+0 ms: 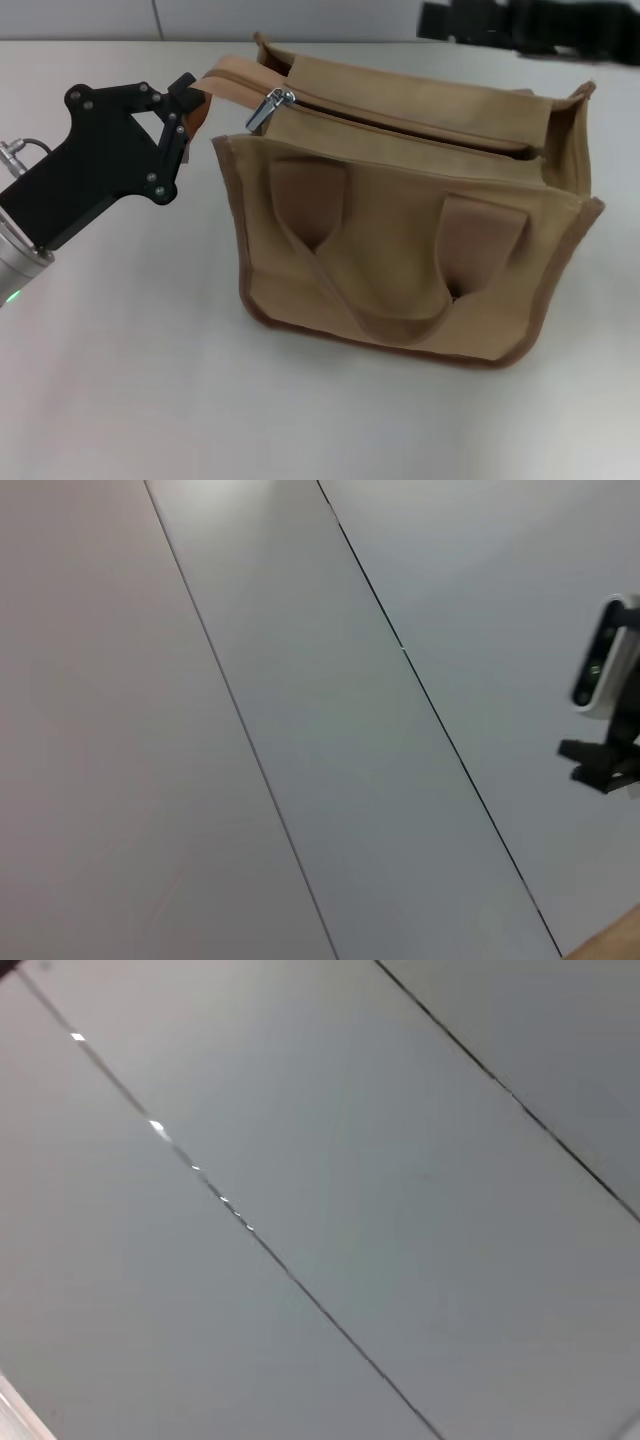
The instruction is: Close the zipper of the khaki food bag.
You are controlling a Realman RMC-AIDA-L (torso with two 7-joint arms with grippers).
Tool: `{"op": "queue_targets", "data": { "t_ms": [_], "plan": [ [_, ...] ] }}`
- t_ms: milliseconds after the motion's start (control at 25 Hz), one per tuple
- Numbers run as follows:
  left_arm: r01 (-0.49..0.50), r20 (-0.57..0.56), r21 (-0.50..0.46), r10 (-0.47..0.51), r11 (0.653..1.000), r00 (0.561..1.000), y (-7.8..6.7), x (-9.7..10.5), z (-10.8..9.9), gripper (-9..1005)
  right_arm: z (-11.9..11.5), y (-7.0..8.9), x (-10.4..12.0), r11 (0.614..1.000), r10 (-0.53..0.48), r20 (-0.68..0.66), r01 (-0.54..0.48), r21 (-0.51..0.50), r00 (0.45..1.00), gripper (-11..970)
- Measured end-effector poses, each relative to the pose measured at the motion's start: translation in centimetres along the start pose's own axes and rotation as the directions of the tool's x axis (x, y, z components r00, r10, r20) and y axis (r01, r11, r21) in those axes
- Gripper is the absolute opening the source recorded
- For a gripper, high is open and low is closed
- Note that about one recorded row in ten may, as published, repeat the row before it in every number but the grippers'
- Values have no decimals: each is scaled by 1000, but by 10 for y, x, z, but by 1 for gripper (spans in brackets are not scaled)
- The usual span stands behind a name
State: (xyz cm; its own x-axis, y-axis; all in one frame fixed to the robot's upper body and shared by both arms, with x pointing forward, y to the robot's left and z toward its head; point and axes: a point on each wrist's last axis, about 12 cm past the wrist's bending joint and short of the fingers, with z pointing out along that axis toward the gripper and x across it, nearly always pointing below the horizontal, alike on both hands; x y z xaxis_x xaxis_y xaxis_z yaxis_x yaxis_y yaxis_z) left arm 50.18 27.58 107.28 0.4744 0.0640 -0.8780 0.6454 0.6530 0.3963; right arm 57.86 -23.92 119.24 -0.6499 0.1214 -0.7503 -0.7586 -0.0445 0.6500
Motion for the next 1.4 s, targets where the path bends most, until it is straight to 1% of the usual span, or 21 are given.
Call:
{"op": "queue_targets", "data": {
  "t_ms": [120, 240, 440, 680, 960, 1400],
  "plan": [
    [0, 1, 0, 0, 1000, 1000, 0, 0, 0, 11, 17, -2, -15, 998, 65, -71, -63, 19, 995, 780],
    [1, 2, 1, -1, 1000, 1000, 0, 0, 1, 13, 34, -4, -23, 992, 120, -149, -114, 52, 982, 780],
    [1, 3, 1, -1, 1000, 1000, 0, 0, 1, 15, 52, -8, -27, 979, 191, -223, -168, 118, 956, 780],
    [16, 6, 5, -16, 1000, 1000, 2, -1, 2, 17, 65, -15, -24, 956, 268, -253, -223, 193, 930, 780],
    [18, 11, 10, -18, 1000, 1000, 4, -1, 6, 20, 76, -23, -20, 933, 315, -278, -244, 264, 907, 780],
    [34, 45, 38, -35, 999, 998, 6, -5, 15, 25, 89, -26, -20, 926, 327, -291, -245, 286, 899, 780]
  ]
}}
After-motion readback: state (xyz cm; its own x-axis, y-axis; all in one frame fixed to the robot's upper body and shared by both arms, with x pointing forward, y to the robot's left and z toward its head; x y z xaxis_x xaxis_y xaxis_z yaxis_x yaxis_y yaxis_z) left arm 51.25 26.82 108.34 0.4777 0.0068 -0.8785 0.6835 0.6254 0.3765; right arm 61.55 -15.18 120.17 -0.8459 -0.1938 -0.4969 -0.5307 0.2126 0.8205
